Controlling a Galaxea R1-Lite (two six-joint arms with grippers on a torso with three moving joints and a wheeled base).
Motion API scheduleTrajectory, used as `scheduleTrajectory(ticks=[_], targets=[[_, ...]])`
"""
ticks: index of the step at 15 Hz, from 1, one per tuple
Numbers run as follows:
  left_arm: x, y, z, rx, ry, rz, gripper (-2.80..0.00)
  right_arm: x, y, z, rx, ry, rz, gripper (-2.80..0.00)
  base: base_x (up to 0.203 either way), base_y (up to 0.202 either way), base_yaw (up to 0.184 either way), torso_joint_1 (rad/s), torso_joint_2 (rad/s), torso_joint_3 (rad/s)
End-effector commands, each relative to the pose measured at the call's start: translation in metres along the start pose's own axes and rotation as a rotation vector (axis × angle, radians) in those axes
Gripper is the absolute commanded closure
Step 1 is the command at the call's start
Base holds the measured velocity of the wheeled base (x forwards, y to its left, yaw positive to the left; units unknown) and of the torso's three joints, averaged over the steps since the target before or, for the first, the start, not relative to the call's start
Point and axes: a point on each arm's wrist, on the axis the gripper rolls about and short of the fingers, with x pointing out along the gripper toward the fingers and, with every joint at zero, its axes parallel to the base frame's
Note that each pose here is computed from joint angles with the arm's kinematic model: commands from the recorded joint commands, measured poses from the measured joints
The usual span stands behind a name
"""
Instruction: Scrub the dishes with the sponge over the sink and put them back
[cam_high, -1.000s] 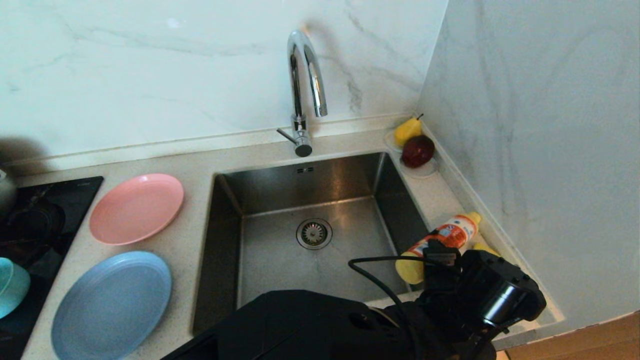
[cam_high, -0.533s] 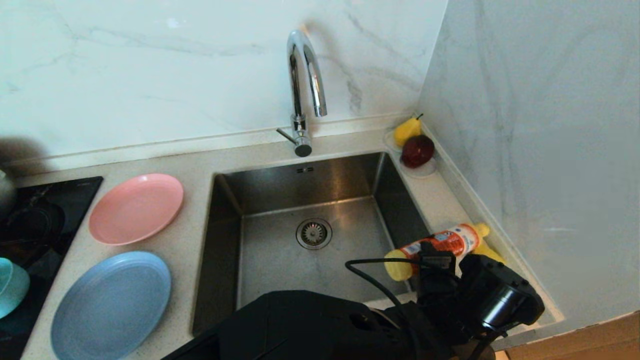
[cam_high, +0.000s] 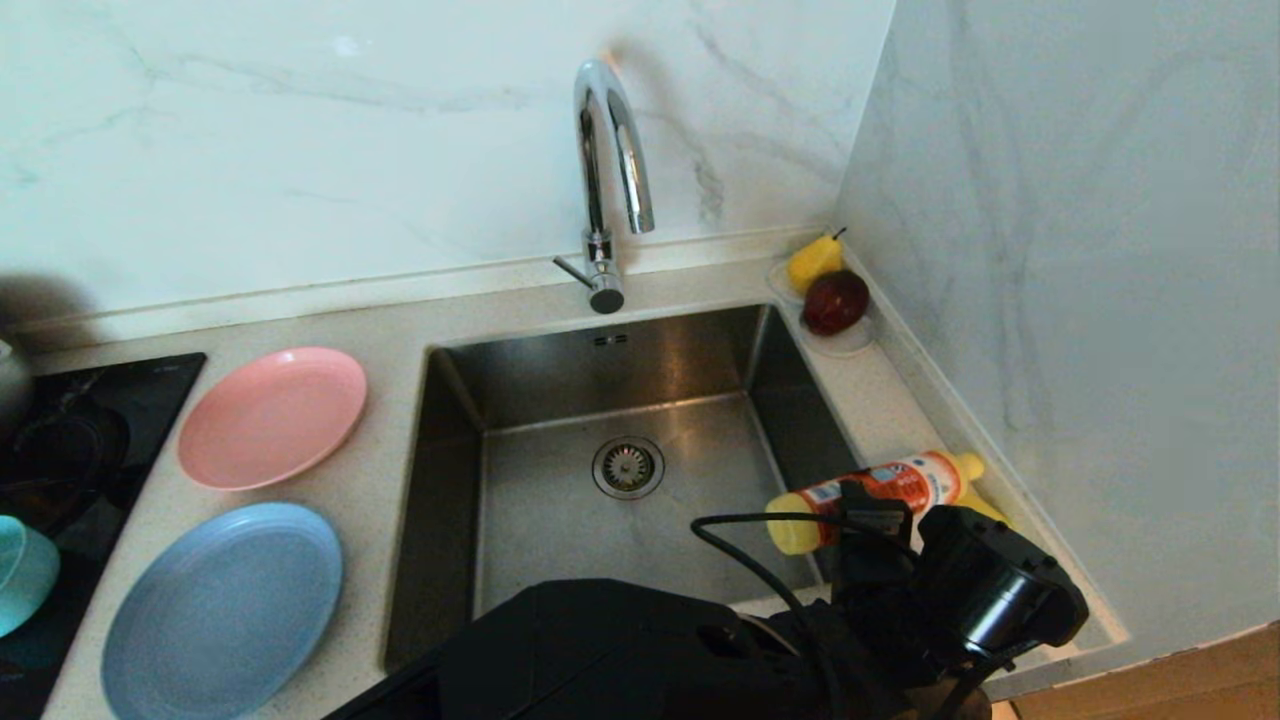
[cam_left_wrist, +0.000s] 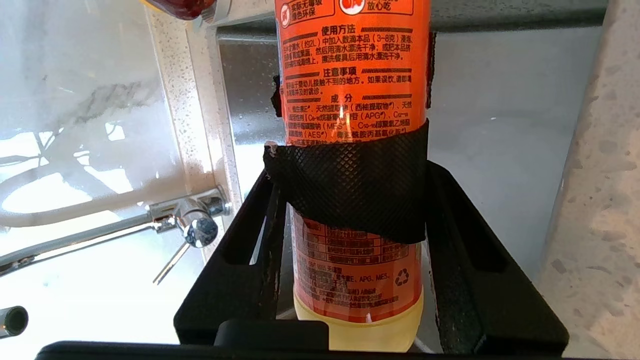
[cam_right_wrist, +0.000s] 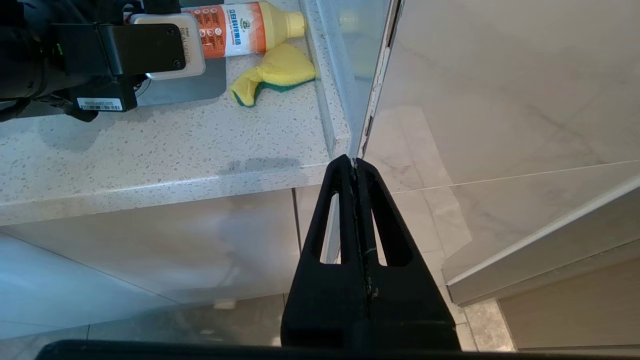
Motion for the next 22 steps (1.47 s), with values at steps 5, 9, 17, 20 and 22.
scheduleTrajectory(ticks=[5,9,17,20,22], targets=[[-0.002,0.026,0.009,-0.144,-0.04,0.084,0.0,0.0,0.0,0.0,0.0,0.0,0.001,0.0,0.0,0.0,0.0,0.0,0.0,0.0],[-0.002,0.028,0.012,-0.158,-0.051,0.09,0.0,0.0,0.0,0.0,0.0,-0.001,0.001,0.0,0.0,0.0,0.0,0.0,0.0,0.0],[-0.004,0.041,0.015,-0.221,-0.122,0.124,0.0,0.0,0.0,0.0,0.0,-0.001,0.001,0.0,0.0,0.0,0.0,0.0,0.0,0.0],[-0.005,0.042,0.015,-0.231,-0.126,0.131,0.0,0.0,0.0,0.0,0.0,-0.001,0.001,0.0,0.0,0.0,0.0,0.0,0.0,0.0],[-0.006,0.043,0.016,-0.247,-0.136,0.14,0.0,0.0,0.0,0.0,0.0,0.0,0.001,0.0,0.0,0.0,0.0,0.0,0.0,0.0]])
